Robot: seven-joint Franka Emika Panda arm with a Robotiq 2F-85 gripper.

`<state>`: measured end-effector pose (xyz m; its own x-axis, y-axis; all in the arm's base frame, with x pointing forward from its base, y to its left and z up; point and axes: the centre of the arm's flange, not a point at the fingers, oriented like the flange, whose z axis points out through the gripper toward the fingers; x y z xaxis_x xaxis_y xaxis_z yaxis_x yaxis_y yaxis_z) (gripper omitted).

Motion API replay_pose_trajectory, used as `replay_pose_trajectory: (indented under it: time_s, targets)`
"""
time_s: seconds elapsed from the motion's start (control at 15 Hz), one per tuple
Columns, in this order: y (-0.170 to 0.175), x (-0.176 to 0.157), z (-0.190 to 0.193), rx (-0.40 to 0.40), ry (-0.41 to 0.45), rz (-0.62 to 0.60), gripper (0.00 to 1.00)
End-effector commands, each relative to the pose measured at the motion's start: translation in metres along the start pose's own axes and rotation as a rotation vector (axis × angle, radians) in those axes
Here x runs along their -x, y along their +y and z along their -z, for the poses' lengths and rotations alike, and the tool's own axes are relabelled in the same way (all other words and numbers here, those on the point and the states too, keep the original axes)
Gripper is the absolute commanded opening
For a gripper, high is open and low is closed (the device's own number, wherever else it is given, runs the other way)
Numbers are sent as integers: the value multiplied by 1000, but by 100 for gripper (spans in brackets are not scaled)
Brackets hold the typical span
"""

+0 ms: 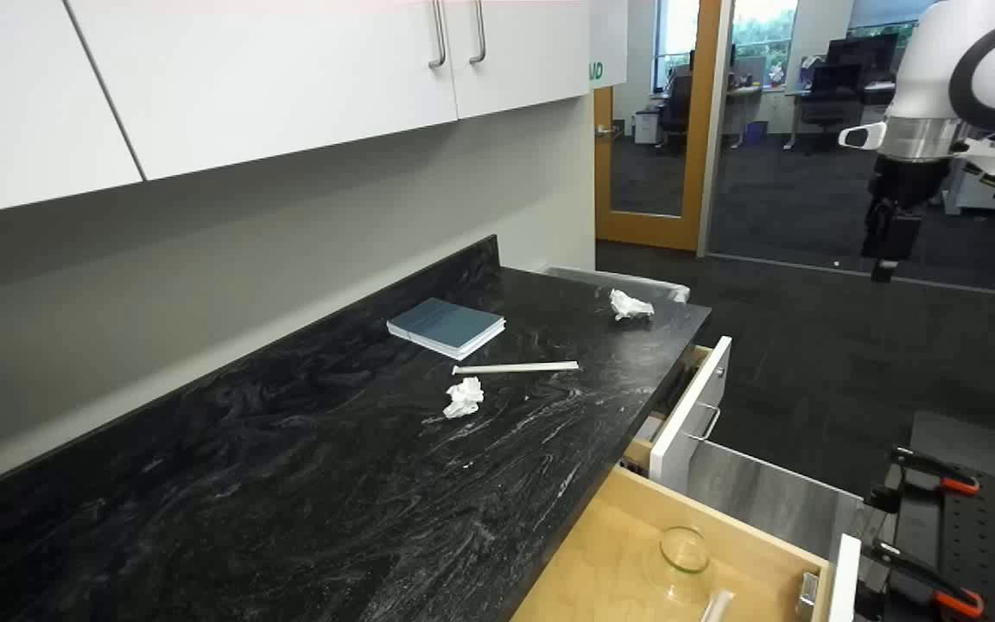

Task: Pick up the plastic cup from the drawer, put it on the countertop and close the drawer.

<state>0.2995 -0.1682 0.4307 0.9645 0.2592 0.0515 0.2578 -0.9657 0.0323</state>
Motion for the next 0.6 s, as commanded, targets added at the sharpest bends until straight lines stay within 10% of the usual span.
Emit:
replay_pose_trajectory:
  time_s: [0.0,0.53]
  targets:
    - [0,0,0,0,0,0,100]
    - [-54,-28,5,-14,-2,97,100]
